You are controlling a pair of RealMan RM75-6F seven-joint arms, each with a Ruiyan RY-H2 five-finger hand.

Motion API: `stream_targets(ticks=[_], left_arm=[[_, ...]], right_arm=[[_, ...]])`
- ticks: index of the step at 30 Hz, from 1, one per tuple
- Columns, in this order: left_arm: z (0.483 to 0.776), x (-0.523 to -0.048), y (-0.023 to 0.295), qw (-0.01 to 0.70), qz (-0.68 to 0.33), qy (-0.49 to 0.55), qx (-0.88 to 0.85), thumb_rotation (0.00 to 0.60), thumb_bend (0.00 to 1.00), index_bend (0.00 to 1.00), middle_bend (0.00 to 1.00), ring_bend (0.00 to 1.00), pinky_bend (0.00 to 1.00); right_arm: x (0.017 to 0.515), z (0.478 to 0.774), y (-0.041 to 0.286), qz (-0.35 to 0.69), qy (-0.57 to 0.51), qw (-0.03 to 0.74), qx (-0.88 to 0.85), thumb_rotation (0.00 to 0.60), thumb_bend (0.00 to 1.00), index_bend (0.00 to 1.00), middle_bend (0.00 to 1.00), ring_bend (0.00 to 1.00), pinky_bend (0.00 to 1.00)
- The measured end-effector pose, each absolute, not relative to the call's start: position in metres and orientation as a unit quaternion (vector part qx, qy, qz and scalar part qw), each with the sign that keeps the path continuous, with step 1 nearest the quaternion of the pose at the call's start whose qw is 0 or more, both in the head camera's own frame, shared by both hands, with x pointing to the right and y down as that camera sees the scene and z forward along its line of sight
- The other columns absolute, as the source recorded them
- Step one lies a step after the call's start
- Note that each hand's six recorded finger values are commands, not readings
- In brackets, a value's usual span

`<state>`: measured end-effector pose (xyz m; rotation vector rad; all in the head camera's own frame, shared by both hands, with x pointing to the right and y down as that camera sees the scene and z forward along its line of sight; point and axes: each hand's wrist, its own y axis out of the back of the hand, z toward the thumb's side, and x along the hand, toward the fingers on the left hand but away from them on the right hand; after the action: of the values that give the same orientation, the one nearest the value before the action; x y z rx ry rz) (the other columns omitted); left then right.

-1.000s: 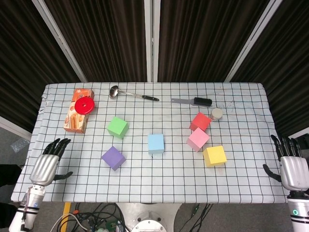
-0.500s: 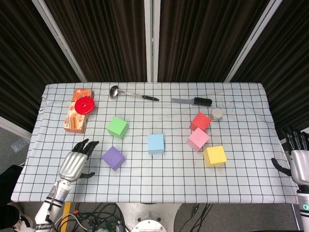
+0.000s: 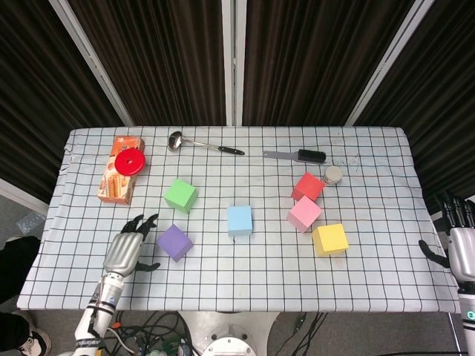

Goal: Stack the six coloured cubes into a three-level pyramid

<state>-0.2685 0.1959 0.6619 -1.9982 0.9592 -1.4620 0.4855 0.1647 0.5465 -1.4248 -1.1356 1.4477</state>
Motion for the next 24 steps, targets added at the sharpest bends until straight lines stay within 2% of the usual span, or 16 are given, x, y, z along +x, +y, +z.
stream_targets(ticks=[5, 12, 24], left_arm=[[0.658, -0.264, 0.192, 0.288, -0.518, 0.322, -0.738, 0.600, 0.00, 0.05, 0.16, 0.03, 0.13], [0.655, -0.254, 0.185, 0.405, -0.449, 0.238, -0.760, 0.600, 0.00, 0.09, 0.18, 0.03, 0.15], [0.672, -0.255, 0.155, 0.476, -0.382, 0.105, -0.785, 0.600, 0.00, 0.09, 0.18, 0.03, 0.15]], right_arm=[[0.490, 0.545, 0.167, 0.576, -0.451, 0.394, -0.557, 0.600, 0.16, 0.00, 0.00, 0.00, 0.00], [0.492, 0.543, 0.167, 0.582, -0.451, 0.391, -0.552, 0.600, 0.16, 0.00, 0.00, 0.00, 0.00], [0.489, 0.546, 0.165, 0.595, -0.442, 0.390, -0.547, 0.600, 0.16, 0.00, 0.00, 0.00, 0.00]])
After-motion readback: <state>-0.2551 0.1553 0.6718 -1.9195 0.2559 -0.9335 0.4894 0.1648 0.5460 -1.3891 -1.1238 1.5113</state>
